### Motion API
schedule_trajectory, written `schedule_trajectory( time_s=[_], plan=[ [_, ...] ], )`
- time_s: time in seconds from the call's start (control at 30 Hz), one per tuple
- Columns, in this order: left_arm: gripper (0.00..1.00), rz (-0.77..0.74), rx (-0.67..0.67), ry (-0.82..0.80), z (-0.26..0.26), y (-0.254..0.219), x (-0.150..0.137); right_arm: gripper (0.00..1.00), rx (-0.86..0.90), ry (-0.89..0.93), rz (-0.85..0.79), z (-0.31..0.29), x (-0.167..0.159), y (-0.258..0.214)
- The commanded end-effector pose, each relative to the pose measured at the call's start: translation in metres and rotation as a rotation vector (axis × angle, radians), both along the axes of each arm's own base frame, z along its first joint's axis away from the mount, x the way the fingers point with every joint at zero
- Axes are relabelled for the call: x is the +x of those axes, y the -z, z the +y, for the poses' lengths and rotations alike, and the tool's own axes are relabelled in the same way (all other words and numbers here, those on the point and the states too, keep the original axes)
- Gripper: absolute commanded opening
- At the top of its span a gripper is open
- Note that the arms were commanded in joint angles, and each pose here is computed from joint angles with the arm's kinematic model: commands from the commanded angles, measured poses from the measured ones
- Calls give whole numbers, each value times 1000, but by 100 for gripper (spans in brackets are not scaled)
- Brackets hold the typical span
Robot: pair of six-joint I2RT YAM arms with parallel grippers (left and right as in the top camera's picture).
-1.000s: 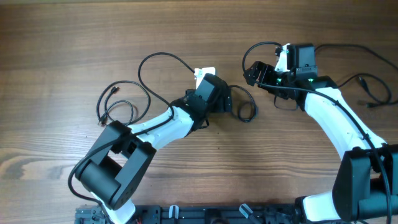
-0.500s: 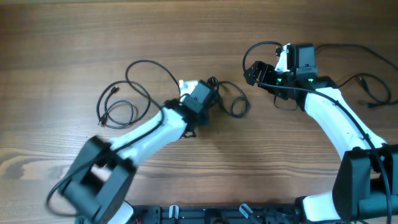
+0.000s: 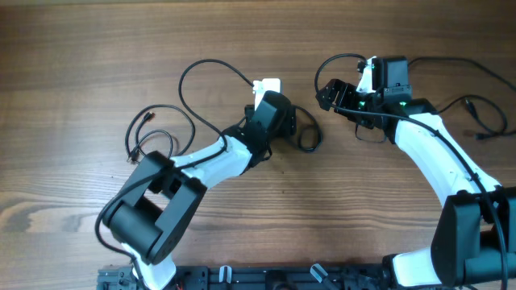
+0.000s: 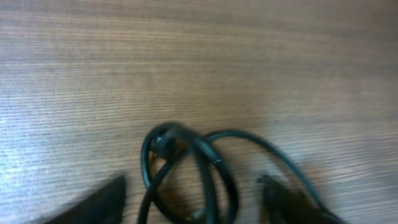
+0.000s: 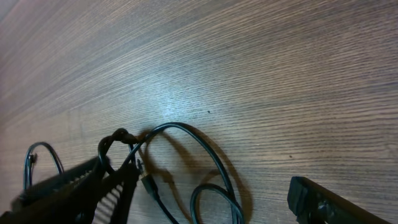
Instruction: Untangle cables
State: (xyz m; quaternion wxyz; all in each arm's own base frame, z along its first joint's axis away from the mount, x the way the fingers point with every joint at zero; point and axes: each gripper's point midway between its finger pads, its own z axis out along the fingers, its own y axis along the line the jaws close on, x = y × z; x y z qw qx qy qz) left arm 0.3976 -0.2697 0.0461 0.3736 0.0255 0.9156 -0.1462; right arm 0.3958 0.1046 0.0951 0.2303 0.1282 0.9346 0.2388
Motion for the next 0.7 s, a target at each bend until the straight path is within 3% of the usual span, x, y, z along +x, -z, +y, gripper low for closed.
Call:
schedule_trajectory(
  time_s=[0.0,0.07,0.13,0.23,0.3,0.37,0.4,0.43,0.47,0.5,0.53,0.6,0.67],
  plan=[
    [7,14,28,-7,6,9,0,100,-8,17,-3,-3,0,-1],
    [4,35,38,-12,10,-2,-9,100,-8,17,-3,-3,0,-1],
    [4,80,13,-155,30,-27,-27,100,-8,17,-3,-3,0,-1],
    [4,243,-131,-333,42,-47,-69,100,-8,17,-3,-3,0,-1],
    [4,409,-151,-304,28,-35,-109,100,-8,17,-3,-3,0,-1],
    [4,461,-78,-272,24,-22,-131,99,-8,17,-3,-3,0,-1],
    [9,480,-49,-259,23,-16,-139,100,-8,17,-3,-3,0,-1],
    [22,493,-28,-249,22,-12,-145,100,-8,17,-3,-3,0,-1],
    [48,510,1,-244,25,-9,-152,100,-8,17,-3,-3,0,-1],
    [64,522,26,-238,29,-7,-156,100,-8,17,-3,-3,0,-1],
    [67,515,47,-200,29,-8,-155,100,-8,17,-3,-3,0,-1],
    [74,494,76,35,15,-26,-153,100,-8,17,-3,-3,0,-1],
    [75,453,91,192,1,-46,-148,100,-8,17,-3,-3,0,-1]
  ],
)
